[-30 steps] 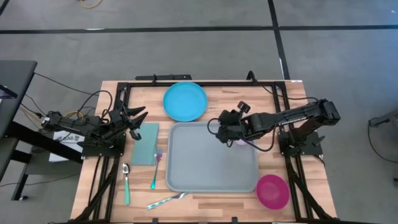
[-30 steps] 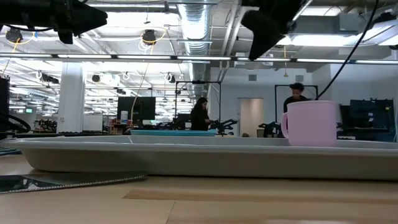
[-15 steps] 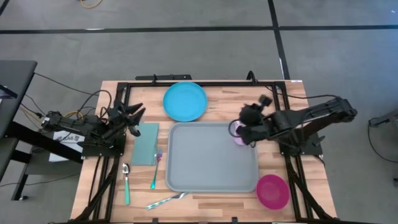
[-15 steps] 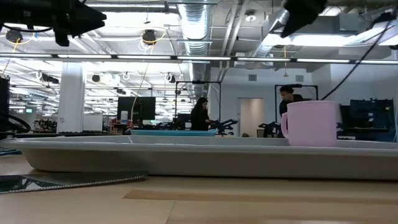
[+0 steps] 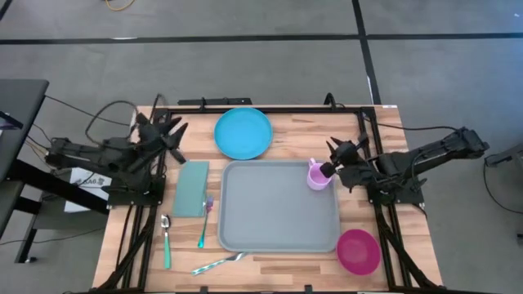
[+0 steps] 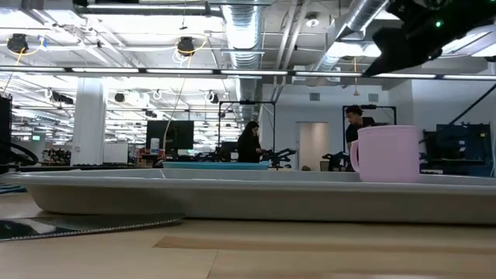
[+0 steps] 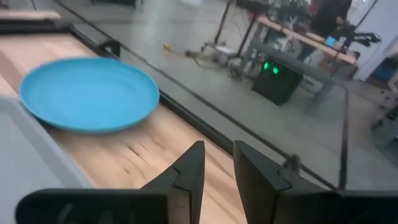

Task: Set up tray
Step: Put the blue plate on the gray serving tray under the pink mug

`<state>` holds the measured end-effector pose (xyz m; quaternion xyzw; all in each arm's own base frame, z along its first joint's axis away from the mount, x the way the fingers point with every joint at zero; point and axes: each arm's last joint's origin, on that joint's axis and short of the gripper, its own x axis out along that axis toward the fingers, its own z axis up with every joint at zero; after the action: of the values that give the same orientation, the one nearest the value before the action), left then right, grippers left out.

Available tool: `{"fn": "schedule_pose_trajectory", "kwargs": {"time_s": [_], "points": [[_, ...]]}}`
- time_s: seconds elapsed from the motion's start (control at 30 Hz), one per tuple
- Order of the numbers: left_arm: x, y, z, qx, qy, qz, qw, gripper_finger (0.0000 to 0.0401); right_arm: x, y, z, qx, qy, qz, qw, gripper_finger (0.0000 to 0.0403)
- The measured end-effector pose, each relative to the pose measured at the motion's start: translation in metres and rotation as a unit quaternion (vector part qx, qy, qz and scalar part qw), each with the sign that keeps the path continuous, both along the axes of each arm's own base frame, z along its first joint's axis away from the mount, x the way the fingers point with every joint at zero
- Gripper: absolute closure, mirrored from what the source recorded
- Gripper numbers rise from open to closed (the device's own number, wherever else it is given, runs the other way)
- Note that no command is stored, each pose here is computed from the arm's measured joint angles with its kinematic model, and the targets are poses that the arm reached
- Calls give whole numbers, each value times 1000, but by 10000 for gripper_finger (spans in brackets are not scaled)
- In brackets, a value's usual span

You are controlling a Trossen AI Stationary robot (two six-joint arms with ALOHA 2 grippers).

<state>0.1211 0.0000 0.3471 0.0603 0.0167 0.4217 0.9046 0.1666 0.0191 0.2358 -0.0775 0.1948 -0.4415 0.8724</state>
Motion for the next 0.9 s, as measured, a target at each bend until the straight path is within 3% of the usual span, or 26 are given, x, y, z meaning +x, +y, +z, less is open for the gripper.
{"fn": "schedule_pose_trajectory", "kwargs": {"time_s": [0.13,0.37,0.5,0.63,0.8,0.9], "points": [[26,9,21,-26,60,65,996,287,6,2,10,-25,-35,25,999,323],[76,56,22,-160,151,9,976,287,19,7,36,-9,-131,138,982,323],[102,88,-10,-229,247,-67,939,287,24,3,32,-3,-119,159,980,323],[135,111,-46,-293,270,-117,910,287,25,-3,32,6,-136,134,982,324],[174,128,-96,-311,314,-141,886,287,28,-6,30,15,-138,123,983,324],[192,133,-121,-338,337,-172,862,287,32,-5,24,15,-120,127,985,324]]}}
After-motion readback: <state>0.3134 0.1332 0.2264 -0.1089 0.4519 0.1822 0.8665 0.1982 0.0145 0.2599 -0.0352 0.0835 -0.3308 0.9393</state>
